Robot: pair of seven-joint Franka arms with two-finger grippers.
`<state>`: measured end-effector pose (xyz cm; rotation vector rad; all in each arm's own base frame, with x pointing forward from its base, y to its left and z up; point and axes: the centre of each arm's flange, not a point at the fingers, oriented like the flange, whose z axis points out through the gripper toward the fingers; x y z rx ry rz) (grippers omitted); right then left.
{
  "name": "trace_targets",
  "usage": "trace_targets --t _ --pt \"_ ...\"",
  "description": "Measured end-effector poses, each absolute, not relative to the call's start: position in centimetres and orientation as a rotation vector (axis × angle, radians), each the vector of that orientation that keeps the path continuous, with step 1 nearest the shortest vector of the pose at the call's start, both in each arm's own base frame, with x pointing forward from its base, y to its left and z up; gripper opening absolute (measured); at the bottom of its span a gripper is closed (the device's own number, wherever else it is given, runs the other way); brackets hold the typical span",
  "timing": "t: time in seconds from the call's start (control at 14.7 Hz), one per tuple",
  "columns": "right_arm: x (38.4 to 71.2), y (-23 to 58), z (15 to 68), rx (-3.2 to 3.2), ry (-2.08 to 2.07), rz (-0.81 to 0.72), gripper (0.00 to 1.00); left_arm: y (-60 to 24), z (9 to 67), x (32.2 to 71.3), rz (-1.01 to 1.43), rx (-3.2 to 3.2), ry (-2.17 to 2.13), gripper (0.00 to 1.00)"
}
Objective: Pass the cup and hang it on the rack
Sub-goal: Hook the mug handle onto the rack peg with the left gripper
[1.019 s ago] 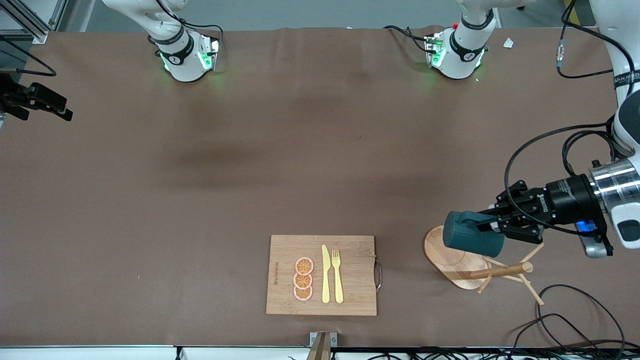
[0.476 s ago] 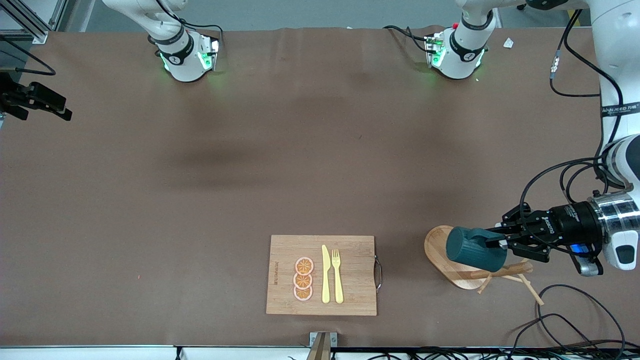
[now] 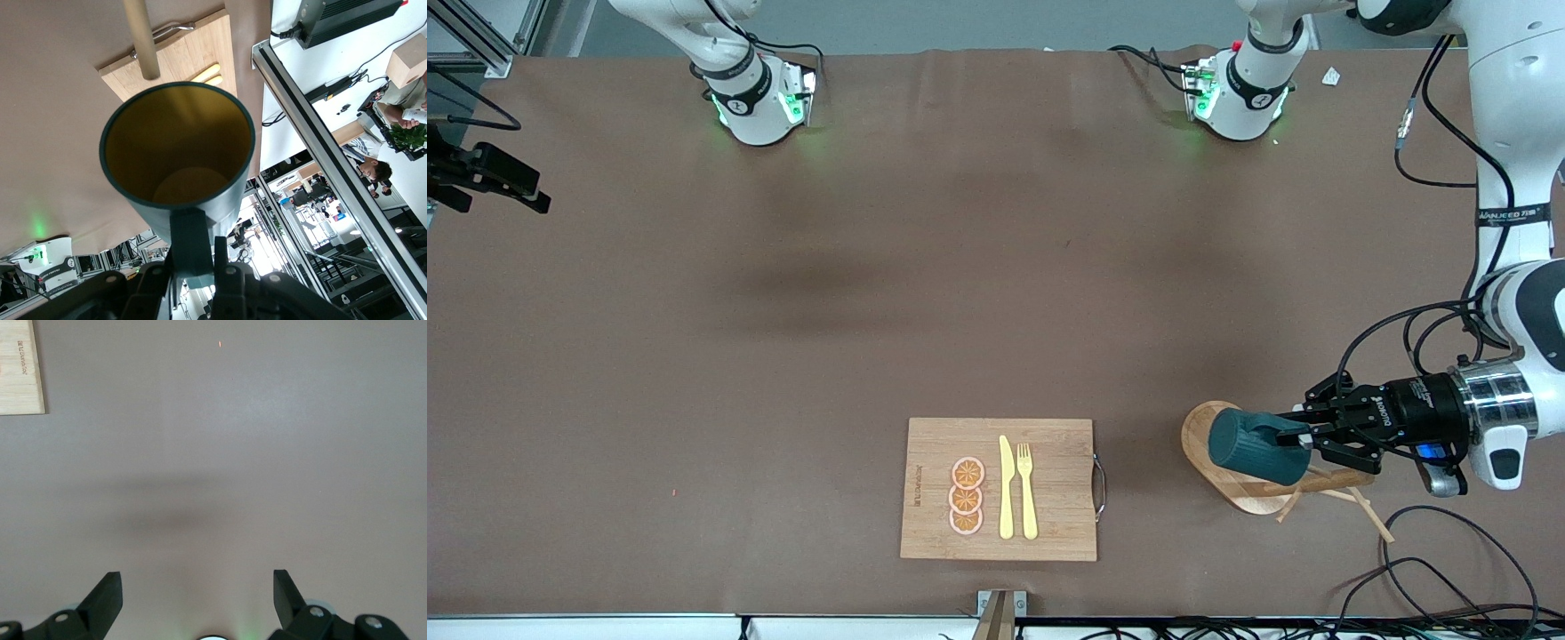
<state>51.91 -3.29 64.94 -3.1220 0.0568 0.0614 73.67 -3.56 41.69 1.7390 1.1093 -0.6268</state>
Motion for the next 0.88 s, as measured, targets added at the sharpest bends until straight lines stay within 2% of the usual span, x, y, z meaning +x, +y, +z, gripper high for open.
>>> trace_targets --t 0.88 --pt "52.3 -3.3 65.0 -3.123 0.055 0.046 1.00 -0.7 39.0 73.8 -0.659 1.694 1.156 0.21"
